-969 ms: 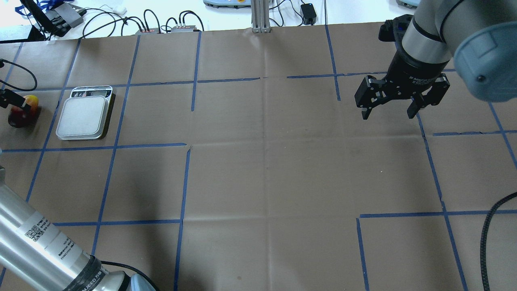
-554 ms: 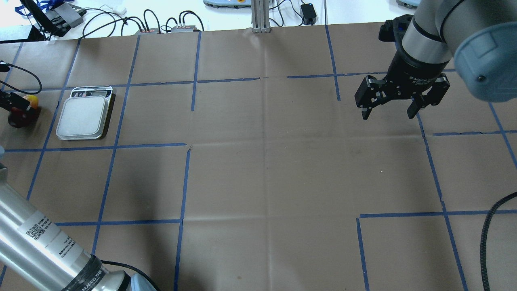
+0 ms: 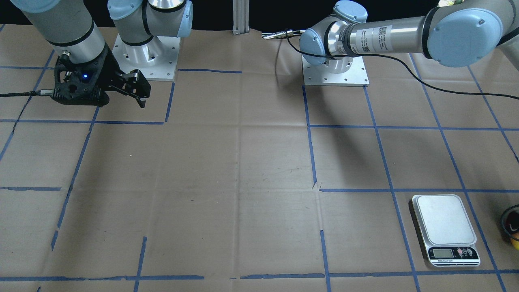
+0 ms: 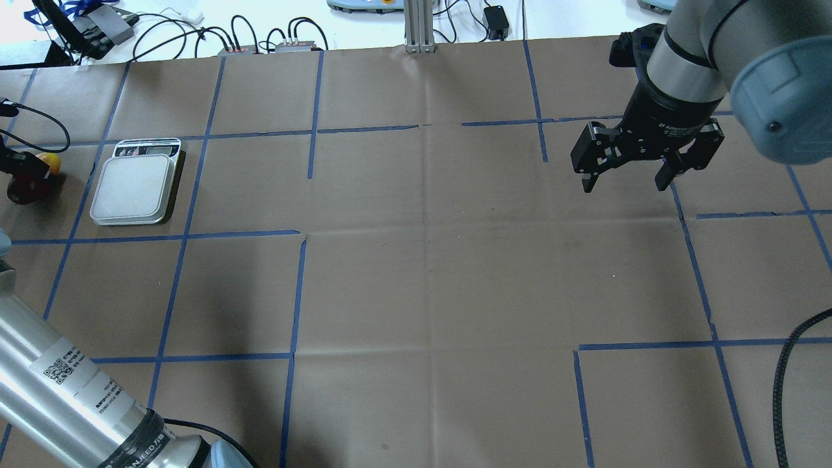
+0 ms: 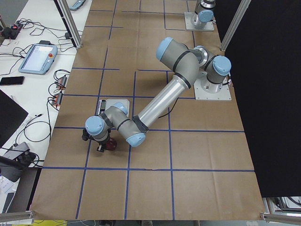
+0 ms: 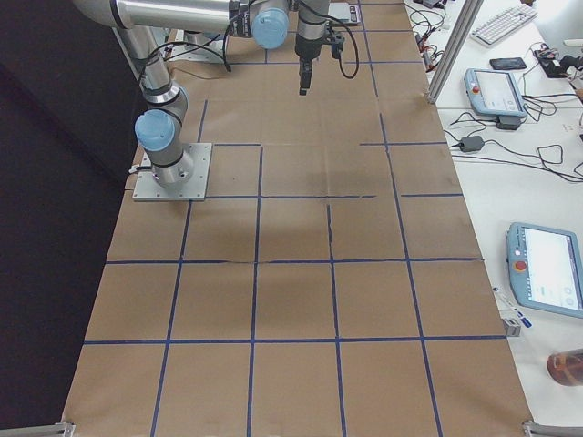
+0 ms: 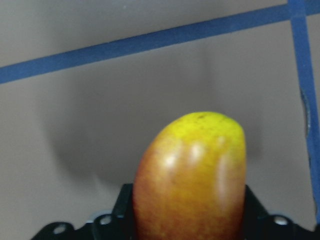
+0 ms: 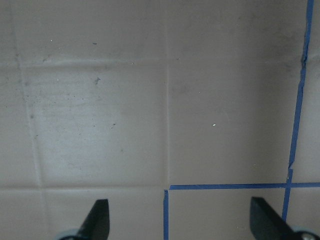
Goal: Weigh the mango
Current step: 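Lift the mango with the left gripper, then carry the mango onto the scale platform and open the left gripper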
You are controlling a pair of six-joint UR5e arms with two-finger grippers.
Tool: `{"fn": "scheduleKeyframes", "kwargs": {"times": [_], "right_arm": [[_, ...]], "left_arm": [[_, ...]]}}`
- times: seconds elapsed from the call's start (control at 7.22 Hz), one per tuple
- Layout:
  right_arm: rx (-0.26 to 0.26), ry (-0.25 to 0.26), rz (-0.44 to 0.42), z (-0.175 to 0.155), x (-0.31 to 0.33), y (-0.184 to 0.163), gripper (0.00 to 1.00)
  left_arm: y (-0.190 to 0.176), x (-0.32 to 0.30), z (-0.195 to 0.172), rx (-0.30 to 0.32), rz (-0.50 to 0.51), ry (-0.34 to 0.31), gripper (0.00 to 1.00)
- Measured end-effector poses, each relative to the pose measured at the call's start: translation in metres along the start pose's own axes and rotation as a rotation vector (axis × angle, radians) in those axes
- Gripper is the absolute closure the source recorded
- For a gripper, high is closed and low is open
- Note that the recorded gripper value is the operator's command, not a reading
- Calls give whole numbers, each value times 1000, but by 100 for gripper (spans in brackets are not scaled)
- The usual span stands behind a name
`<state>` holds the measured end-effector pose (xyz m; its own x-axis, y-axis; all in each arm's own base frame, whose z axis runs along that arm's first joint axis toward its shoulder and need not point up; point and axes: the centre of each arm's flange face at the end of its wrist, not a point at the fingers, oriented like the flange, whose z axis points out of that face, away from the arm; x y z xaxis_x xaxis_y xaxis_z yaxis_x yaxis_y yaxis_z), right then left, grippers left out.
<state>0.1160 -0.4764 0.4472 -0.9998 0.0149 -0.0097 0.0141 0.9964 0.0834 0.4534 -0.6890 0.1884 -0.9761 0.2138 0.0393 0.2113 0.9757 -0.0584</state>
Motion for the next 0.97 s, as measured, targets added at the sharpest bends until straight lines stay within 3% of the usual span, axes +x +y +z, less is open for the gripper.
{"fn": "scheduleKeyframes", "kwargs": {"times": [0.28,0.55,0.97], "right_arm": [[0,0,0,0,0,0,0],[0,0,0,0,0,0,0],[0,0,0,0,0,0,0]], "left_arm": [[1,7,-40,16,-1,-27,46],[10,40,-74,8,-45,-8,46],[4,152,-88,-19,-197,24,46]]}}
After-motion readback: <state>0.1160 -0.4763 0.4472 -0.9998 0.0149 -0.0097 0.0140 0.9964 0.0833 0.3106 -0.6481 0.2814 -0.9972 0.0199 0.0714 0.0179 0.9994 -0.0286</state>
